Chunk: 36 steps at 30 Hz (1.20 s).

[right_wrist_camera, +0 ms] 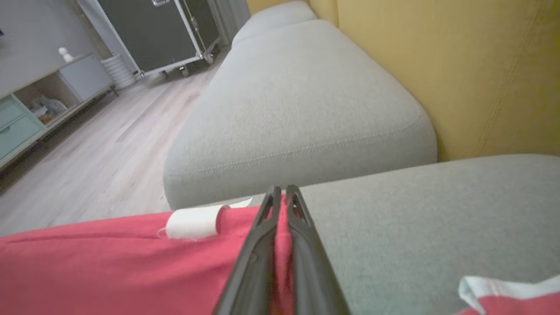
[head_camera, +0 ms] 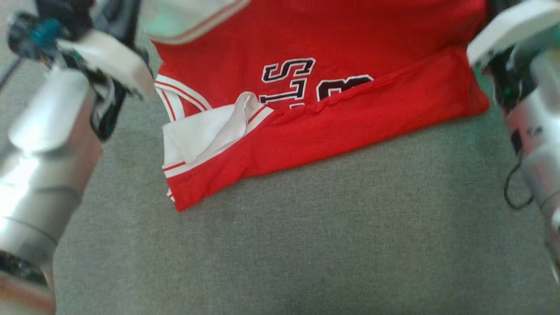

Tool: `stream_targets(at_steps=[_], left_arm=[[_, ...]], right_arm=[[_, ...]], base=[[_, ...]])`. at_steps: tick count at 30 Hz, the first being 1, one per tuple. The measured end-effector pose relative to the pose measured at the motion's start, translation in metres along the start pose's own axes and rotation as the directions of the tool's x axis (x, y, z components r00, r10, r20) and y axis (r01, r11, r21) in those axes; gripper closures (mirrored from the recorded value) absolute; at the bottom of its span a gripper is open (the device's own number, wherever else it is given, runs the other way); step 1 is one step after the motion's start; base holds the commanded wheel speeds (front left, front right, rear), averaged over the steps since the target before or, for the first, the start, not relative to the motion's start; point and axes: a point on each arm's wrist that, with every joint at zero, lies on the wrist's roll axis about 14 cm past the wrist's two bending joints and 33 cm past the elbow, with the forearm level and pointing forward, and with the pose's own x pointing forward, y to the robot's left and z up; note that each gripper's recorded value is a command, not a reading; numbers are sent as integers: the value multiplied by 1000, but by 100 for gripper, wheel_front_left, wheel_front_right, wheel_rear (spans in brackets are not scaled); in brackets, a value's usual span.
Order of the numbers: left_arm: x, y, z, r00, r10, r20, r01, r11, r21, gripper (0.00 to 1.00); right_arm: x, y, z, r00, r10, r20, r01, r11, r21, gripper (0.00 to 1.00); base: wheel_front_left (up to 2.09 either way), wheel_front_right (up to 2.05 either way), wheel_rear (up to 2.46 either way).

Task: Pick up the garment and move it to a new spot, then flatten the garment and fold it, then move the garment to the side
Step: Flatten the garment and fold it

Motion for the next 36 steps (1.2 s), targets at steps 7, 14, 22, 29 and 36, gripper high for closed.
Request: stream_targets(at_steps=[7,14,22,29,36], left_arm=[[-40,-22,-35,986,-73,-149,74,997,1,100],[-87,-59,-68,915,-211,-345,197,977,-77,100],[-135,-82,-95,780,-330,-531,284,944,-170,100],[-145,-86,-97,731,-359,-580,306,933,-191,100],[-156,-99,-112,657,-399,-639,334,915,-228,100]], right_arm=[[-34,-11,-42,985,-6,-174,-3,999,-49,100],[-62,-25,-62,946,-27,-324,-36,982,-187,100],[-77,-36,-83,893,-58,-446,-76,958,-277,100],[-84,-38,-93,863,-65,-501,-105,947,-304,100],[-92,-41,-107,816,-73,-573,-116,951,-285,100]], base=[[0,0,0],[0,0,0],[0,0,0],[0,0,0],[0,0,0]])
